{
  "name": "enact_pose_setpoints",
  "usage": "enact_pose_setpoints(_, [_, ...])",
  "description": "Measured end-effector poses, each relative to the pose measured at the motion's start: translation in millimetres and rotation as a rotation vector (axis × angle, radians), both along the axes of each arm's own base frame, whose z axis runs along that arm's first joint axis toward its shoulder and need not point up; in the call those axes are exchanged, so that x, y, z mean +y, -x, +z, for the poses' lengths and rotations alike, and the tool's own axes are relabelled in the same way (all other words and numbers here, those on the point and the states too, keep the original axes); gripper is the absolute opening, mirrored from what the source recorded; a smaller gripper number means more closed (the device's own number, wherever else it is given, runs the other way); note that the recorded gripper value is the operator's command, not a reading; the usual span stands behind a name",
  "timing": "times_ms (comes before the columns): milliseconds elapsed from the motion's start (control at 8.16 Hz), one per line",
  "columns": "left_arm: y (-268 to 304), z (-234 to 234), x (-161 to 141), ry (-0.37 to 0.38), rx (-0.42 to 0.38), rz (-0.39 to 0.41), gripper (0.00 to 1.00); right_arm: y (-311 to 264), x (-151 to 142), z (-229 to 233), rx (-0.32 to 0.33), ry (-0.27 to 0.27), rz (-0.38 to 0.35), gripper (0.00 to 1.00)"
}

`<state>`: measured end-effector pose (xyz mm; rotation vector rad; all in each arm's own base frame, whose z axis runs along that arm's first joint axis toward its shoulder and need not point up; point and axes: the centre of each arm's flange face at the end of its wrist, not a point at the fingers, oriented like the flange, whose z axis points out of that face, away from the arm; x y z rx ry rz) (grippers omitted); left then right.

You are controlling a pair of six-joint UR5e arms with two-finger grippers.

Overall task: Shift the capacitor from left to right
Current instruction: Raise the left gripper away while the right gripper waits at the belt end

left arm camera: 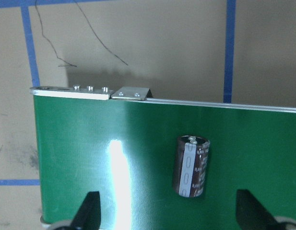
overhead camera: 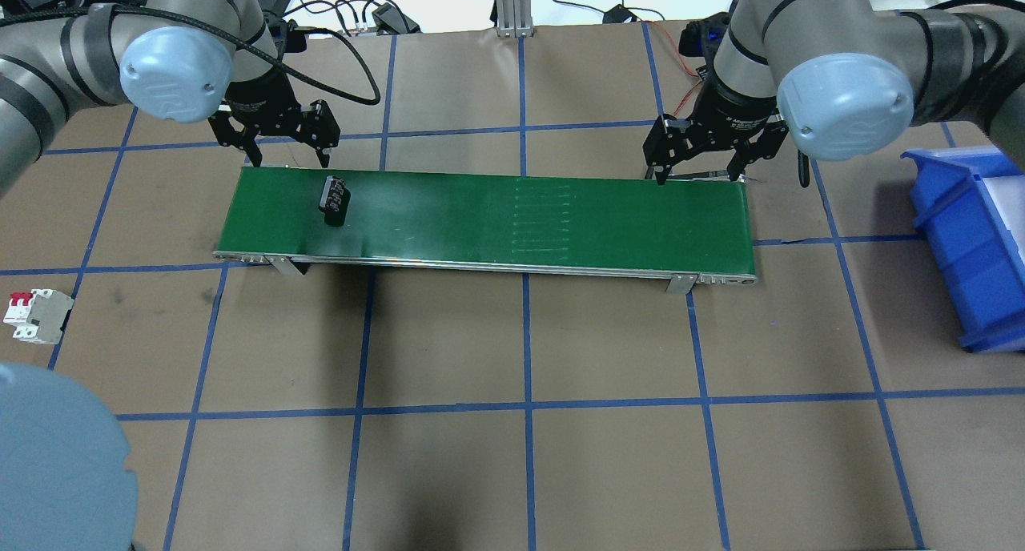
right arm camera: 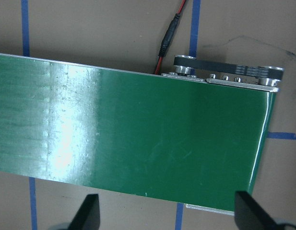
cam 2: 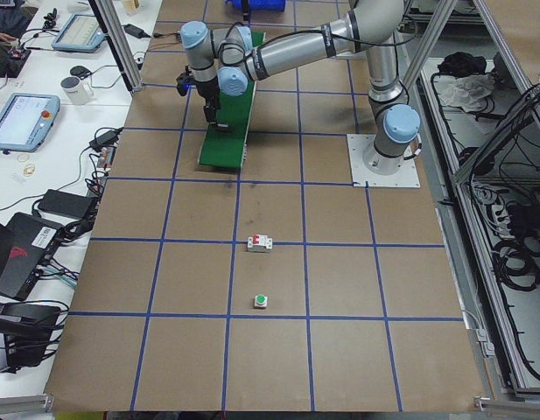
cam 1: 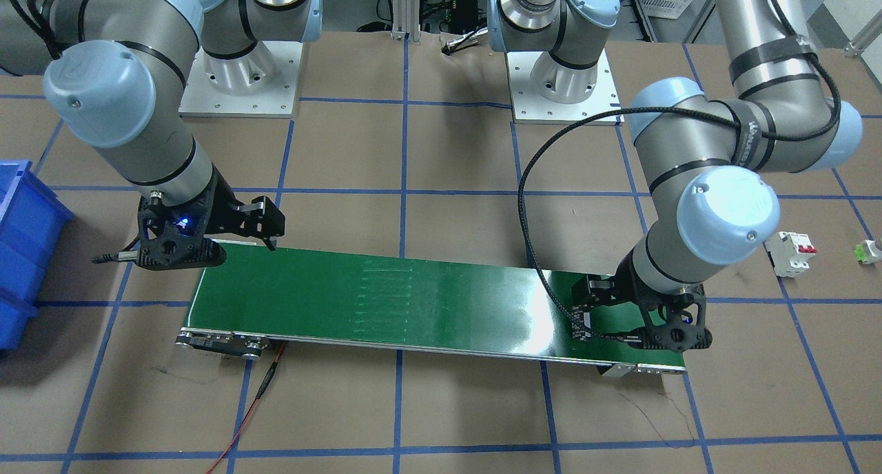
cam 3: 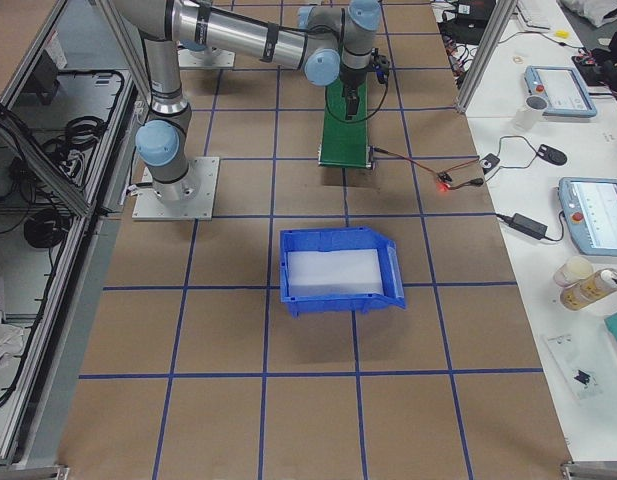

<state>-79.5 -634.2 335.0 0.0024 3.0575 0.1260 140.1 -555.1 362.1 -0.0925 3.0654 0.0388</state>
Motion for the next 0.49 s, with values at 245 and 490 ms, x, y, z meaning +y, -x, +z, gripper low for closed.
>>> enact_pose_setpoints(245, [2.6, 51.3, 18.6, 0.035, -0.005, 0.013, 1.0, -2.0, -1.7, -27.0, -0.038, -0.037, 0.0, 0.94])
enact_pose_setpoints(490, [0.7, 106.9, 46.6, 0.046, -0.01, 0.026, 1.0, 12.7, -11.8, -57.8, -0.089, -0.038, -0.009, 0.96])
